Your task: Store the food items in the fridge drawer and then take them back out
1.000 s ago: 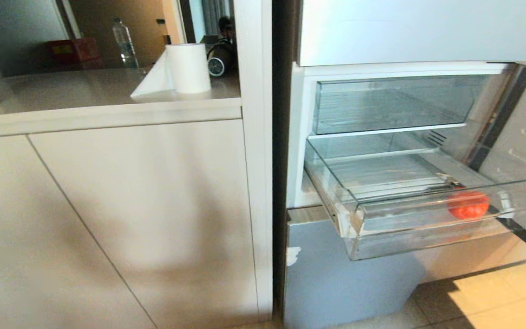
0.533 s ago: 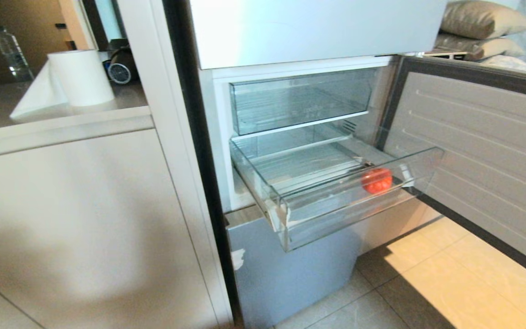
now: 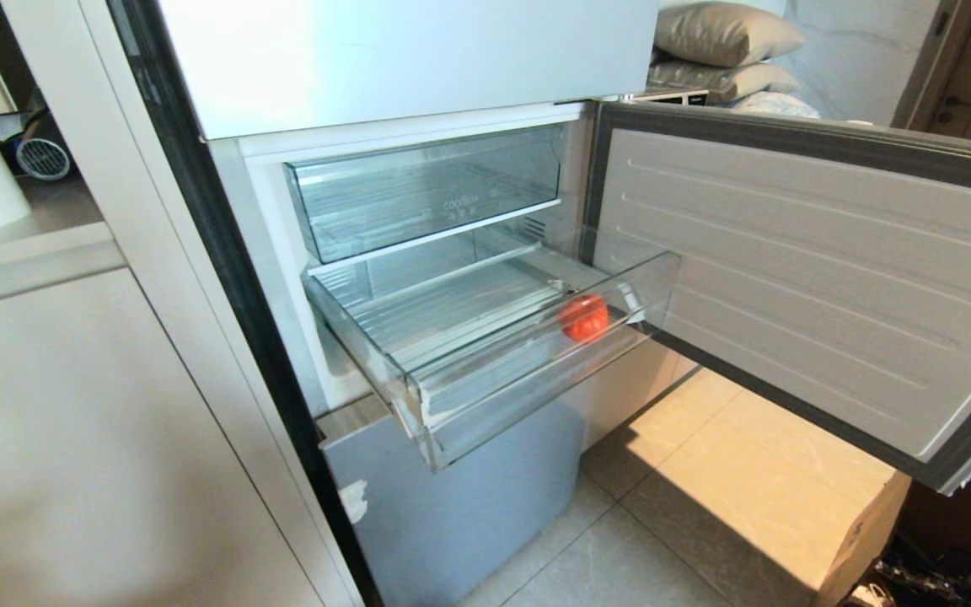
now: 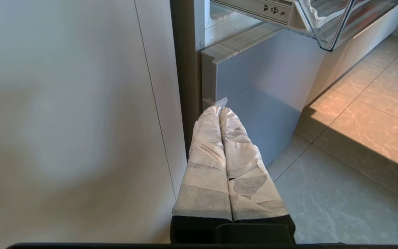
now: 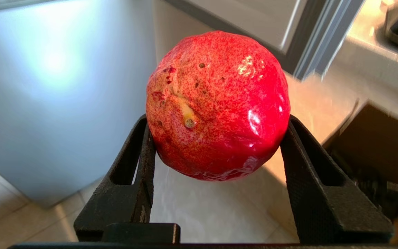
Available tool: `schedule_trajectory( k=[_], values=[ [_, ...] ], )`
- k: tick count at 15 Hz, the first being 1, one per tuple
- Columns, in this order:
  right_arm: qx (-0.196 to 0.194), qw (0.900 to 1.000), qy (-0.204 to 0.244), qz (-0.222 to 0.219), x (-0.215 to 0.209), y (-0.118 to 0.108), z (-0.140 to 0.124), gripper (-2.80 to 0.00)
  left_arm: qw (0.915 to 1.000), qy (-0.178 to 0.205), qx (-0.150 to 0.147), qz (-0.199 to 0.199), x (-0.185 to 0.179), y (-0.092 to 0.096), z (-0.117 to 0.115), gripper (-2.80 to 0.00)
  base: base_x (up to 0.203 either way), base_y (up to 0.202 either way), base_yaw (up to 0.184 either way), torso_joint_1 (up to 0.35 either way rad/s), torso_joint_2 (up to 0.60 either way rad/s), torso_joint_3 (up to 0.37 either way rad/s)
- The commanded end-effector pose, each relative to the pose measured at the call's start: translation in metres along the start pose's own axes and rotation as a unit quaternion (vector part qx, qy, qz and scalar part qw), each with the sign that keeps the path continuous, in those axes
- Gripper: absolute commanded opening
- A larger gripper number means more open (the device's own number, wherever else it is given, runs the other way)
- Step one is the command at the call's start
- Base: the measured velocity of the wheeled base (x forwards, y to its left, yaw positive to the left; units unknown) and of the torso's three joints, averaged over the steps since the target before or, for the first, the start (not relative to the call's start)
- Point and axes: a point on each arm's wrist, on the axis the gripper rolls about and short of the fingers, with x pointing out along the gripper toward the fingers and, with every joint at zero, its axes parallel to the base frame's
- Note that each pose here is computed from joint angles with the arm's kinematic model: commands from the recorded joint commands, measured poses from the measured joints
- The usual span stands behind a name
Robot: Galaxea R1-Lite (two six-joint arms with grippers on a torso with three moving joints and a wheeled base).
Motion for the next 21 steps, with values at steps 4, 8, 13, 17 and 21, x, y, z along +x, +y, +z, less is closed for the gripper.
schedule_trajectory(
  k=[4,8,13,17,21],
  values=[
    [0.067,0.976,0.062,-0.197,0.037,-0.01,0.041,-2.8,1.0,0.001,0.0,0.001,0.0,0.0,0.0,-2.8,0.0,0.0,0.0,0.0,0.0,0.0],
    [0.13,0.914,0.083,-0.375,0.062,-0.046,0.073,-2.8,1.0,0.001,0.0,0.001,0.0,0.0,0.0,-2.8,0.0,0.0,0.0,0.0,0.0,0.0],
    [0.182,0.889,0.128,-0.401,0.108,-0.115,0.098,-2.8,1.0,0.001,0.0,0.0,0.0,0.0,0.0,-2.8,0.0,0.0,0.0,0.0,0.0,0.0],
    [0.182,0.875,0.114,-0.433,0.139,-0.178,0.101,-2.8,1.0,0.001,0.0,0.0,0.0,0.0,0.0,-2.8,0.0,0.0,0.0,0.0,0.0,0.0],
    [0.177,0.84,0.083,-0.506,0.137,-0.258,0.106,-2.8,1.0,0.001,0.0,0.0,0.0,0.0,0.0,-2.8,0.0,0.0,0.0,0.0,0.0,0.0]
  ],
)
